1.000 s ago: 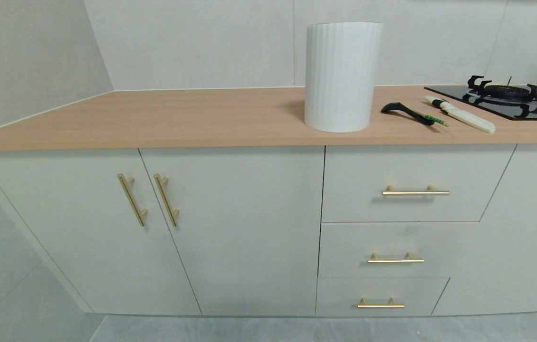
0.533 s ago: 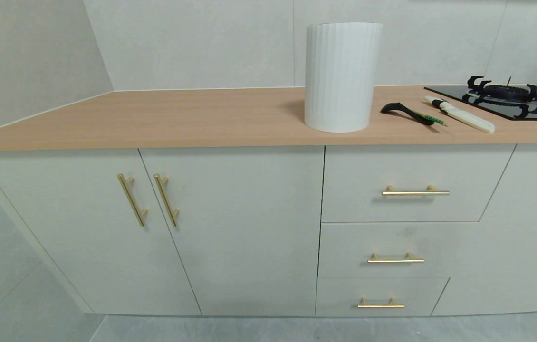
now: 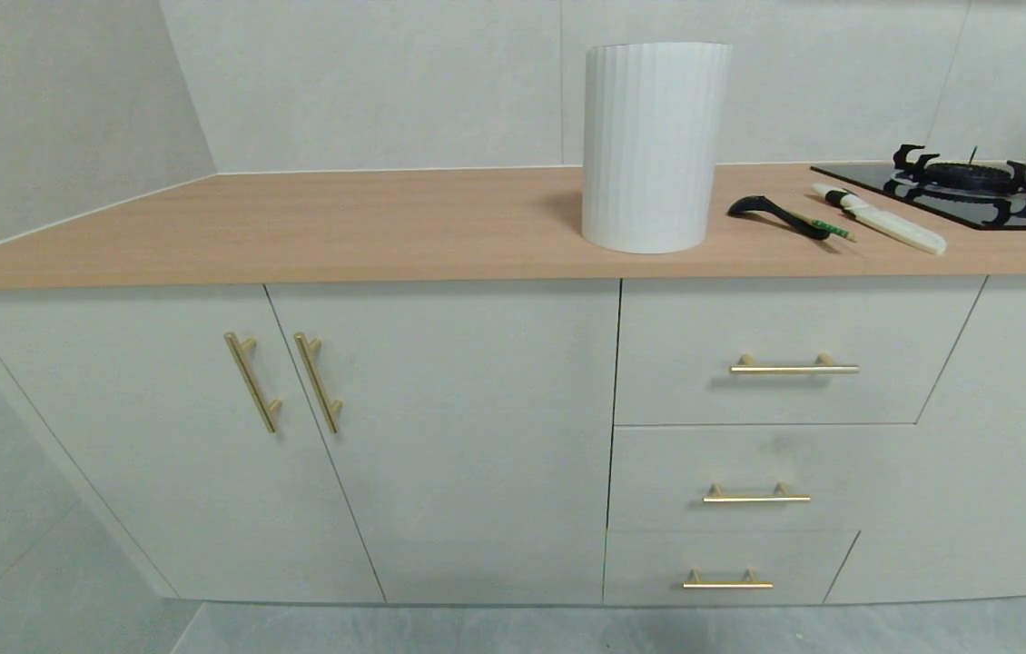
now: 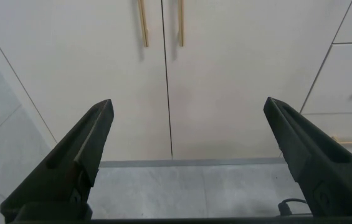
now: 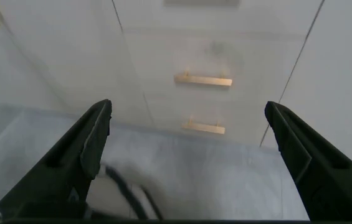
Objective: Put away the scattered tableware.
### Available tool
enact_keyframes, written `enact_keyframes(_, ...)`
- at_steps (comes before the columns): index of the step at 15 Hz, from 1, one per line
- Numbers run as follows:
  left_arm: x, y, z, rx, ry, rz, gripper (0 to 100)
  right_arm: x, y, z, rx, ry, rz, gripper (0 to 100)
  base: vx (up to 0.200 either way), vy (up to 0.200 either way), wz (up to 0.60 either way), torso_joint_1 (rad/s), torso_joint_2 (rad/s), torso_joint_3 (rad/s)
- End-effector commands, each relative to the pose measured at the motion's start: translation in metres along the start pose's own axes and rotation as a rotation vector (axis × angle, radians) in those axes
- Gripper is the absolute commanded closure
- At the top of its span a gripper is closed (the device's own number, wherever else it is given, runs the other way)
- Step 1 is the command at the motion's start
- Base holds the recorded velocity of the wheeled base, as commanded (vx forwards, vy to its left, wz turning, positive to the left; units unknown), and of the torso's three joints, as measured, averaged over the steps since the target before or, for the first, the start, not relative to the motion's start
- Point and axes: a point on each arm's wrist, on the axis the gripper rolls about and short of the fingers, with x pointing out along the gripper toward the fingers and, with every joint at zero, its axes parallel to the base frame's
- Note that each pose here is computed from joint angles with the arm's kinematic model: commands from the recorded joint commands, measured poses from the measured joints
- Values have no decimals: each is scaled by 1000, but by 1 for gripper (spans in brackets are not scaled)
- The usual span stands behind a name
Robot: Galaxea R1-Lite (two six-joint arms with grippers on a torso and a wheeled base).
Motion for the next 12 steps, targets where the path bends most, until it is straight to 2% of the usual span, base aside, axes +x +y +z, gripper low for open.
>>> enact_keyframes(1,0,0,0,0,1,0,0,56,-9,37,29,199,13,0,0,0,0,0,0,0)
enact_keyframes(5,0,0,0,0,1,0,0,117,-11,54,15,284,40,0,0,0,0,0,0,0)
enact_keyframes(12,0,0,0,0,1,0,0,225,-24,34,0,357,-15,0,0,0,0,0,0,0)
